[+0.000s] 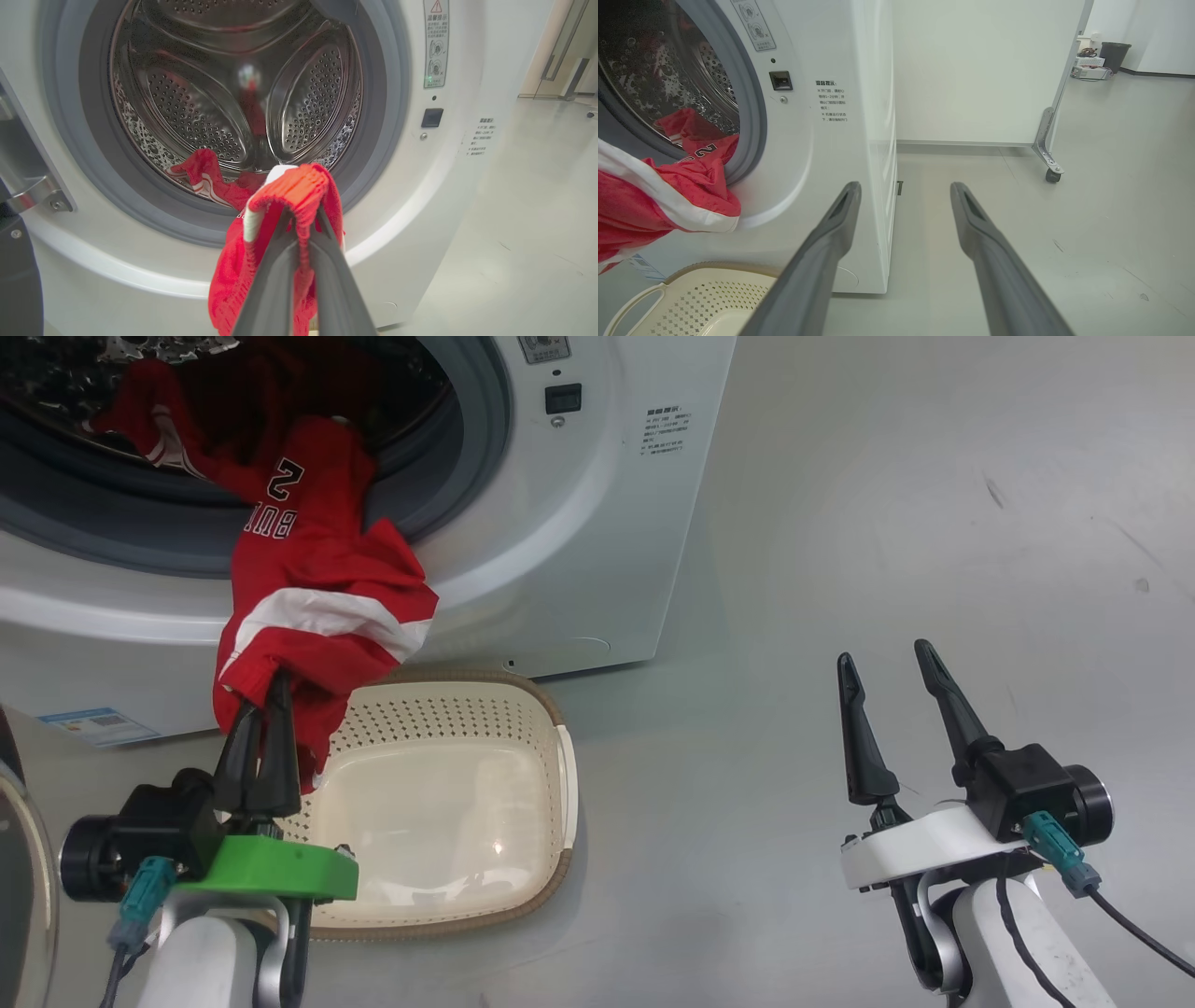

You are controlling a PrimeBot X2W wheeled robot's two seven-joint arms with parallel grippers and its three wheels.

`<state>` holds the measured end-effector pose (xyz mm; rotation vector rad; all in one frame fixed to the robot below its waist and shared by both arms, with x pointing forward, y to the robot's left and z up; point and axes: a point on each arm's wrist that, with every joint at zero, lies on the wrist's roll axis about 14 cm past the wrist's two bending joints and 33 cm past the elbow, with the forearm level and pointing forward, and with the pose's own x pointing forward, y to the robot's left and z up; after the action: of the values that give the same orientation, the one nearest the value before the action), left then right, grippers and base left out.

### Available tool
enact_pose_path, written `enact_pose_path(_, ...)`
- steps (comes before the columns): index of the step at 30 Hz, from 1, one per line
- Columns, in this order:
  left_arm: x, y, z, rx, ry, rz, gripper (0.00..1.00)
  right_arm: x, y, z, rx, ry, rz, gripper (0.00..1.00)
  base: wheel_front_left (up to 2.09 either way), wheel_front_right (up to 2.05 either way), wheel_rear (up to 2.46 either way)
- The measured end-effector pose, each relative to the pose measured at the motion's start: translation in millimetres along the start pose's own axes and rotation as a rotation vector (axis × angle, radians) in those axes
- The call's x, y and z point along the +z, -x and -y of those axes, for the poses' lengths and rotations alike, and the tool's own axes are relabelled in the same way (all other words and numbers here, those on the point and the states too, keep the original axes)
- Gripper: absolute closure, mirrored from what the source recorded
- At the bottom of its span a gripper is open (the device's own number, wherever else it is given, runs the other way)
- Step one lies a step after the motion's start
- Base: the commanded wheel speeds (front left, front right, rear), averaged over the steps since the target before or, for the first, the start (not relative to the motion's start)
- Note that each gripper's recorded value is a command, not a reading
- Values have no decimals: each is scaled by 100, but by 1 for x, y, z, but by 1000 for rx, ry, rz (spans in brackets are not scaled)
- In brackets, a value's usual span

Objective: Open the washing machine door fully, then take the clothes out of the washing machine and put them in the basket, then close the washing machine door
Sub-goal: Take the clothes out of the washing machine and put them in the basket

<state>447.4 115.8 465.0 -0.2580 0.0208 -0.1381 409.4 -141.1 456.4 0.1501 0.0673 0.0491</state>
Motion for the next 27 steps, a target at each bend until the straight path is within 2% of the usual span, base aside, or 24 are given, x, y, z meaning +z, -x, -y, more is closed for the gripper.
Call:
enact_pose_path(12,-79,9,-5,22,47,-255,100,-6,-1,4,-7,-1,-17,0,0,0,0)
enact_pose_path(23,-130,-17,-4,23,75,-391,100,-16,-9,15,-36,4,-38,0,0,0,0)
enact_pose_path(27,-147,-25,-6,38,114,-434,100,-22,-11,21,-54,8,-53,0,0,0,0)
